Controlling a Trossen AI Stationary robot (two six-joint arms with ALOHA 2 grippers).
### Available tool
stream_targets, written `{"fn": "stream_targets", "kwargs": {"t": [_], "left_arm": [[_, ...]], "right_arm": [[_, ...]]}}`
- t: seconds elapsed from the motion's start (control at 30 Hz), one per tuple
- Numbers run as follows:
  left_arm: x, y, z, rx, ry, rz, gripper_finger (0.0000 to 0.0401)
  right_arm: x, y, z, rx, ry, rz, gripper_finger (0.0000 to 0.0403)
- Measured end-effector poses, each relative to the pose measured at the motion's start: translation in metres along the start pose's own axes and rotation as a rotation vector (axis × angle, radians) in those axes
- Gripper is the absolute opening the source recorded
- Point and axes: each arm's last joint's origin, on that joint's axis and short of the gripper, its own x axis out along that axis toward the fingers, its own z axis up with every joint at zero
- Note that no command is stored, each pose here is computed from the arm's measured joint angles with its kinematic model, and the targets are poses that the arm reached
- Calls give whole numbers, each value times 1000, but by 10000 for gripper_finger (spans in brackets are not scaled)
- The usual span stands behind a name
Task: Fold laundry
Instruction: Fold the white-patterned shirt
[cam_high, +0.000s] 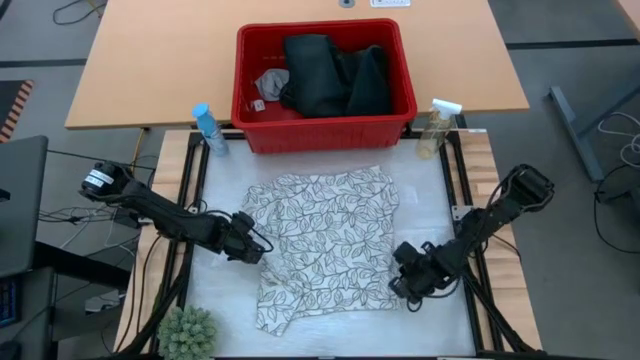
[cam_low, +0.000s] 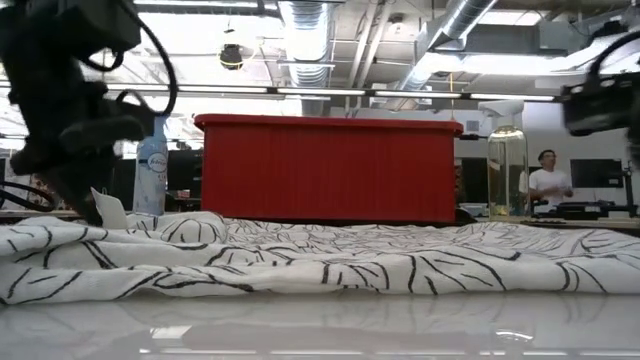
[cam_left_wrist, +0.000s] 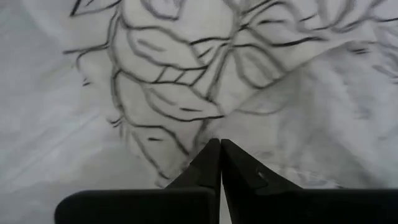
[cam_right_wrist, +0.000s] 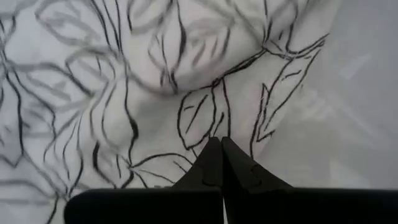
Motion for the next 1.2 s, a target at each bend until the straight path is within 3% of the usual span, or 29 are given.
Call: {"fn": "stream_targets", "kwargs": {"t": [0.23,0.53,0.87,1.2], "left_arm": [[3,7,-3,4,10,39,0],[4,21,0,10,65,166,0],[2,41,6,20,119,351,0],[-39,18,36,119,-27,419,0]], "right_arm": [[-9,-4,-30,89,57,-16,16],[-19,-12,-60,191,110,-49,16],[-25,-15,-72,169,200,-88,16],[-26,-15,-72,156,200,-93,16]]}}
